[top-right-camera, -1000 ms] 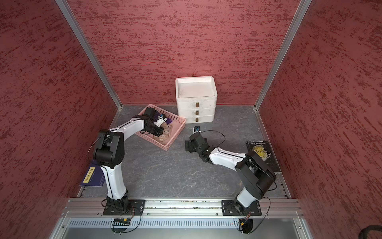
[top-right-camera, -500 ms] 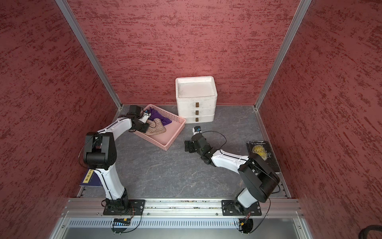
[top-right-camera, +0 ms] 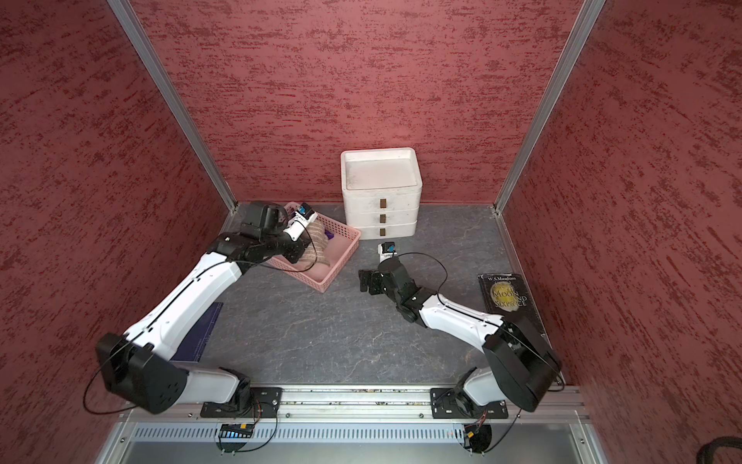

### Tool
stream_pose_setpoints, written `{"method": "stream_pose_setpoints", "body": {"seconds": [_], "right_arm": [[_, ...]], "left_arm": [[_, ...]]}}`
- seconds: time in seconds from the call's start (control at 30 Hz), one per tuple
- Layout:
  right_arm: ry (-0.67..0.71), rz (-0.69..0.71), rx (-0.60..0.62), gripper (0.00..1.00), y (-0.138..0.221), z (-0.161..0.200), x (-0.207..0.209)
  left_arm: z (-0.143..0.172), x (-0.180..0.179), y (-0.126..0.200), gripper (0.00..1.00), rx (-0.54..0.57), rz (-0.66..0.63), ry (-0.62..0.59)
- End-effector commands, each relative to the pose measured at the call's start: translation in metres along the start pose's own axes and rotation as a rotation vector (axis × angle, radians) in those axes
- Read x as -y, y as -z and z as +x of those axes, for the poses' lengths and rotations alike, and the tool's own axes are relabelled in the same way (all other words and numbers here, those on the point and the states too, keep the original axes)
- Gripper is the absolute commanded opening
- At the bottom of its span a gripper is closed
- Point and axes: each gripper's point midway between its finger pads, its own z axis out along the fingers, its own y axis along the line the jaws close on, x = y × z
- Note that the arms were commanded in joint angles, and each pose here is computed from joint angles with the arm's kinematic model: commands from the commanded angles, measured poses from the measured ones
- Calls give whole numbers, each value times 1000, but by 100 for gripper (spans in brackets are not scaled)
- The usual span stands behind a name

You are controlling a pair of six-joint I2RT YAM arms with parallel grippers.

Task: Fold the square dishcloth
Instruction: Pick up the cleaning item from the bin, then flatten out the cleaning item at the center of the board.

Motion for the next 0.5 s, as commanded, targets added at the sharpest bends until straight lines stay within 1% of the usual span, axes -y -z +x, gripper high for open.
{"method": "stream_pose_setpoints", "body": {"seconds": [0.0, 0.1, 0.2, 0.27, 0.37, 0.43, 0.47], "right_arm": [[-5, 83, 44, 96, 15, -8, 17], [-18, 168, 81, 96, 30, -16, 37], [-57, 267, 142, 97, 50, -31, 60], [-63, 324, 142, 97, 60, -34, 73], [-62, 379, 133, 97, 68, -34, 84], [-56, 407, 97, 96, 70, -26, 90], [-57, 414, 72, 95, 70, -19, 92]], "left_arm": [[-4, 35, 23, 0, 43, 72, -55], [-9, 72, 40, 0, 109, 157, -131], [0, 103, 38, 0, 130, 239, -192], [17, 119, 21, 0, 76, 284, -214], [56, 138, -19, 0, -84, 341, -220], [83, 144, -40, 0, -175, 362, -225], [92, 142, -48, 0, -203, 357, -222]]}}
